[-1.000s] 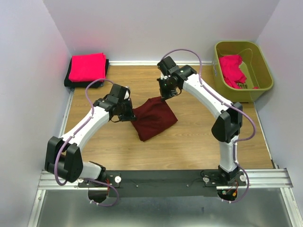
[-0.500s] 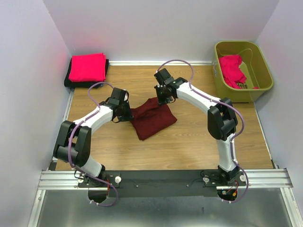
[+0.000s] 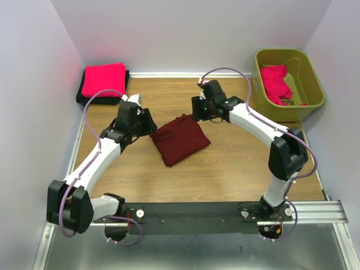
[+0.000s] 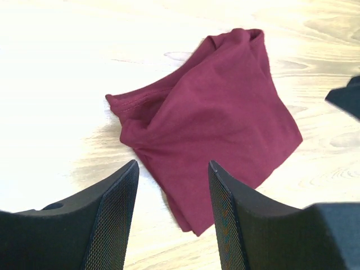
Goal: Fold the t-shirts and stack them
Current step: Fold the tshirt
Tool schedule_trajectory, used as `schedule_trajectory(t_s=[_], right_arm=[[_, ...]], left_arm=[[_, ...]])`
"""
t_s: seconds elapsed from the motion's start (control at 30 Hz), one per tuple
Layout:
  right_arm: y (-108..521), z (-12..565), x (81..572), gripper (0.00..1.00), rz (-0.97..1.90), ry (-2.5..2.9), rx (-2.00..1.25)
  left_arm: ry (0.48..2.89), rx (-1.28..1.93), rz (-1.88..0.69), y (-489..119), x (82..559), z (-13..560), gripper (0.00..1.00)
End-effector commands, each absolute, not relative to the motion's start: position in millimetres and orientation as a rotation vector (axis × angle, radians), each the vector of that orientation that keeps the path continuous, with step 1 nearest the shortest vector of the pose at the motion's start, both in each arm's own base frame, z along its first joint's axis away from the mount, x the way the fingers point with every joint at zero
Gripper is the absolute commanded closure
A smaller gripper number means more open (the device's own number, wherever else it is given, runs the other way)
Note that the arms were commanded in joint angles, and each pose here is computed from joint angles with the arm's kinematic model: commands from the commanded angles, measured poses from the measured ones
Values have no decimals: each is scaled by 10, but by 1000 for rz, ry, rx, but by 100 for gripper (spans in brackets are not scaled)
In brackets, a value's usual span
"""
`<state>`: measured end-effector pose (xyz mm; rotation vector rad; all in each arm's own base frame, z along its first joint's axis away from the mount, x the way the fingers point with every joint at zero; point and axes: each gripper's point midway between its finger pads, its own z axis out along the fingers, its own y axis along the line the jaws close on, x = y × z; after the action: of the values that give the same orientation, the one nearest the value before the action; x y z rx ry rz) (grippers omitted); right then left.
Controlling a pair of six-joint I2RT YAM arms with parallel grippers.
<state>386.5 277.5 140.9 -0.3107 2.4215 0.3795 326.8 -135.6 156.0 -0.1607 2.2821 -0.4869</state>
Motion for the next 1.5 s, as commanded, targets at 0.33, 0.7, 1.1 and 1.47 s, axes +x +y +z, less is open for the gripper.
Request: schedule_trajectory(t_s=[0.33, 0.7, 1.1, 1.47], right_arm=[[2992, 1175, 4293, 37, 832, 2204, -816], [3302, 871, 4642, 37, 933, 2071, -1019], [3416, 619, 4619, 38, 1128, 2013, -1097], [3438, 488, 4573, 46, 1236, 2002, -1105]], left_arm=[[2324, -138, -437, -1314, 3305, 981, 37], [2347, -54, -340, -1276, 3548, 852, 35], [2403, 27, -284, -1258, 3634, 699, 42], [2440, 100, -290, -1319, 3704, 553, 56]])
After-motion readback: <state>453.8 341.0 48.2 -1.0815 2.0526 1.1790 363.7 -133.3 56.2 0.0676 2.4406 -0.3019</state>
